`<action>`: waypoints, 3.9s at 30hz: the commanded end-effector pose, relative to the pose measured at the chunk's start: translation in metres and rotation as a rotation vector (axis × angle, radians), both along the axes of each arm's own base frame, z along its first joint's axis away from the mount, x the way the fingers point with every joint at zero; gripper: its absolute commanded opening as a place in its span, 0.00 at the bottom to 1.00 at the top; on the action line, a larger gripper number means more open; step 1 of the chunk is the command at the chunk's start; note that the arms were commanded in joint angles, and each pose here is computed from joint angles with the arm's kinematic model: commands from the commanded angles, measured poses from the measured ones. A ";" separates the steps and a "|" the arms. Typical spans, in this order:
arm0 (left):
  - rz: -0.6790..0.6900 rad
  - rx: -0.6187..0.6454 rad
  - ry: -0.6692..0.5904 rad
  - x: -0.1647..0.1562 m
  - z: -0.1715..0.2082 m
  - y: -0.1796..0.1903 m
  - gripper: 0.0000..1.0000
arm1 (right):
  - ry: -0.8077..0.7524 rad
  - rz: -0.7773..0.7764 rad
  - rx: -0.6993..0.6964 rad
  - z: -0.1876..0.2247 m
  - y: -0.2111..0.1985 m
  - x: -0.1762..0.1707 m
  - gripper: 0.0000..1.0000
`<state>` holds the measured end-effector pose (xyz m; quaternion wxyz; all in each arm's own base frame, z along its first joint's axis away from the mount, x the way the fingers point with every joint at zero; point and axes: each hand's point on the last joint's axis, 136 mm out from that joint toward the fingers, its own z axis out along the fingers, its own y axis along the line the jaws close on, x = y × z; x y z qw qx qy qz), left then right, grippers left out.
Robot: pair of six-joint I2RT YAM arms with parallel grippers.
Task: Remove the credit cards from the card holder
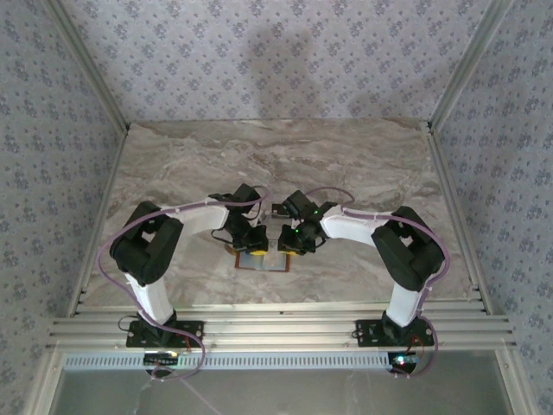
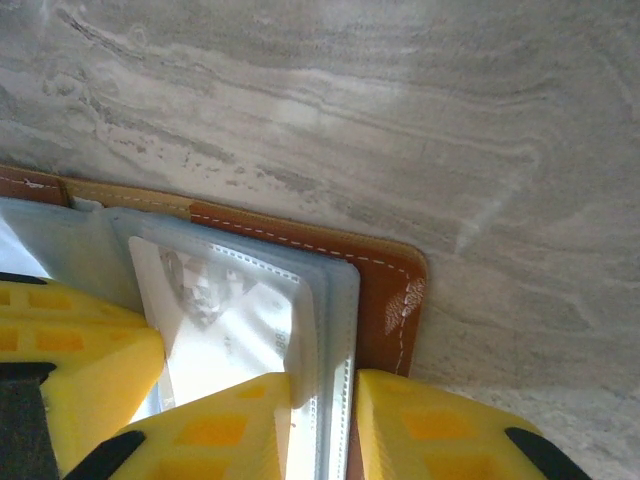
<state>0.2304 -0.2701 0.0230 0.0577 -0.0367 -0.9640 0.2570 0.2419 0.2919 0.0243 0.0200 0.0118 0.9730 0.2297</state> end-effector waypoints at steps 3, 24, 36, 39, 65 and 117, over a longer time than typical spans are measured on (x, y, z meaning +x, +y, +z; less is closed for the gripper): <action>-0.001 0.034 0.002 -0.006 -0.001 0.011 0.05 | 0.035 -0.012 -0.084 -0.015 -0.016 -0.006 0.30; 0.005 -0.210 0.031 -0.003 0.030 -0.016 0.15 | 0.030 -0.016 -0.083 -0.014 -0.019 -0.005 0.31; 0.018 -0.107 0.086 -0.011 -0.010 -0.002 0.19 | 0.030 -0.016 -0.087 -0.013 -0.020 -0.005 0.34; 0.013 -0.080 0.065 -0.010 -0.008 0.003 0.20 | 0.028 -0.017 -0.090 -0.013 -0.021 -0.005 0.36; 0.023 -0.037 0.022 0.000 0.006 0.014 0.27 | 0.021 0.024 -0.213 -0.018 -0.032 -0.006 0.32; 0.008 -0.136 0.000 -0.003 0.016 0.013 0.06 | 0.028 0.023 -0.191 -0.018 -0.031 -0.008 0.28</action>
